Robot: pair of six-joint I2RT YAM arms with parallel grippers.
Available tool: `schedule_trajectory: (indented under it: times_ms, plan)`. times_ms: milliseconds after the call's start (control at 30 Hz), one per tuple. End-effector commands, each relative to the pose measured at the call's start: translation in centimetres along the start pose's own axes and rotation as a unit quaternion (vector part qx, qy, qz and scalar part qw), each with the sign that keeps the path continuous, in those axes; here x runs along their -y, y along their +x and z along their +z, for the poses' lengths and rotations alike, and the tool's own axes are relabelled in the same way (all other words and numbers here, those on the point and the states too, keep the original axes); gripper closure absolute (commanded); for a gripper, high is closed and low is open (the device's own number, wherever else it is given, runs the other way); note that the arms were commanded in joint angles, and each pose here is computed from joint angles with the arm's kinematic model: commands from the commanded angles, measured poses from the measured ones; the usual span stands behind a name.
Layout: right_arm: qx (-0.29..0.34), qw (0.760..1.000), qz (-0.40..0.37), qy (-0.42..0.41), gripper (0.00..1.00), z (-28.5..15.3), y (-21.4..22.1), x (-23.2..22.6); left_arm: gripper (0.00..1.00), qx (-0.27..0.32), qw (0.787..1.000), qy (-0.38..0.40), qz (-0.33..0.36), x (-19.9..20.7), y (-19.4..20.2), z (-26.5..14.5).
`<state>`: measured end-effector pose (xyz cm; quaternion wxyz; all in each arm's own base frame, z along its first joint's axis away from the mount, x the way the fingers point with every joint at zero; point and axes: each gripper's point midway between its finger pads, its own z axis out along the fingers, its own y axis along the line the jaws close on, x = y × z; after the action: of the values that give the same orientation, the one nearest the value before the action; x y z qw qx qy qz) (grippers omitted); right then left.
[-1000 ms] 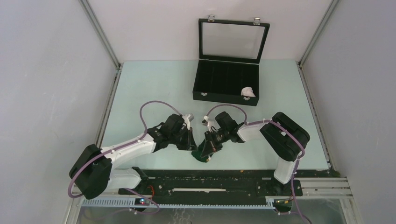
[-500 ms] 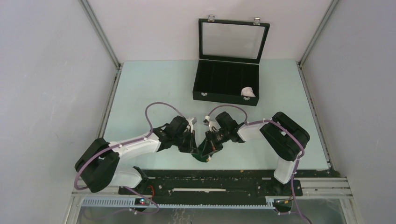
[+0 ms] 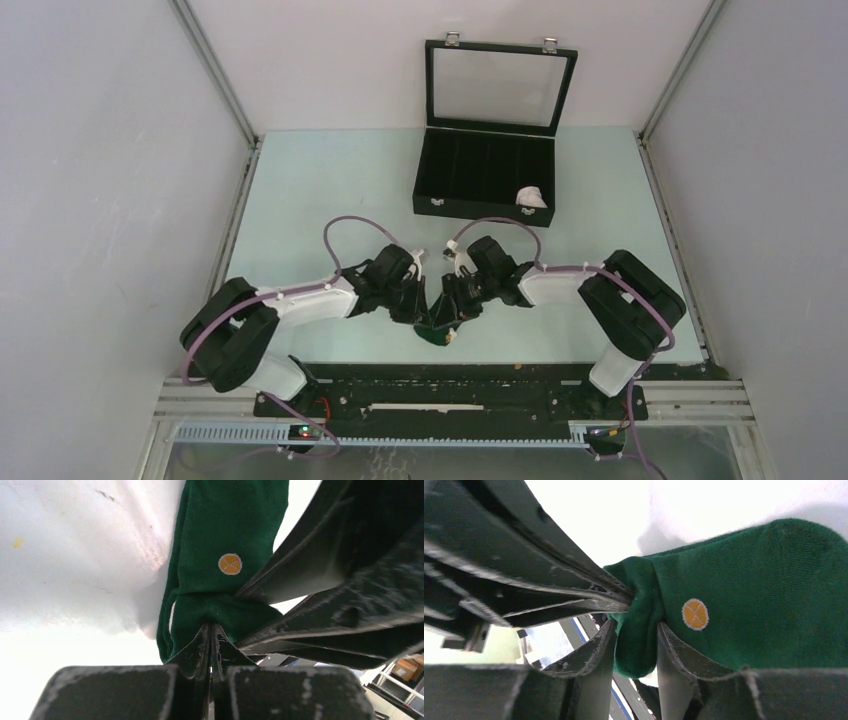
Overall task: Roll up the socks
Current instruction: Roll a pair of socks at the center of the board.
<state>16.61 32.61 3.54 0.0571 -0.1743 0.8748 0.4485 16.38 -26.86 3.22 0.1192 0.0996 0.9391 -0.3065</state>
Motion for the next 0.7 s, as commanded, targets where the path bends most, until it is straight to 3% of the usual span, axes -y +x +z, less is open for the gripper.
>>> schedule_trajectory:
  times_ms: [0,267,467,667]
  plan:
    - [0.071,0.996,-0.060,-0.004,0.57,-1.9,-3.1,-2.5,0.97,-0.007,0.999,-0.031,0.012,-1.3,0.5,1.1]
    - [0.134,0.966,-0.217,0.050,0.54,-4.9,-4.2,-4.6,0.98,-0.016,0.999,-0.037,0.009,-1.8,0.7,1.9]
    - [0.145,0.898,-0.412,0.062,0.54,-5.3,-2.9,-6.4,0.99,-0.021,0.999,-0.042,0.011,-2.2,0.8,2.3]
    - [0.111,0.855,-0.499,0.094,0.54,-3.8,-1.4,-5.4,0.99,-0.026,0.998,-0.050,0.011,-2.7,1.0,2.7]
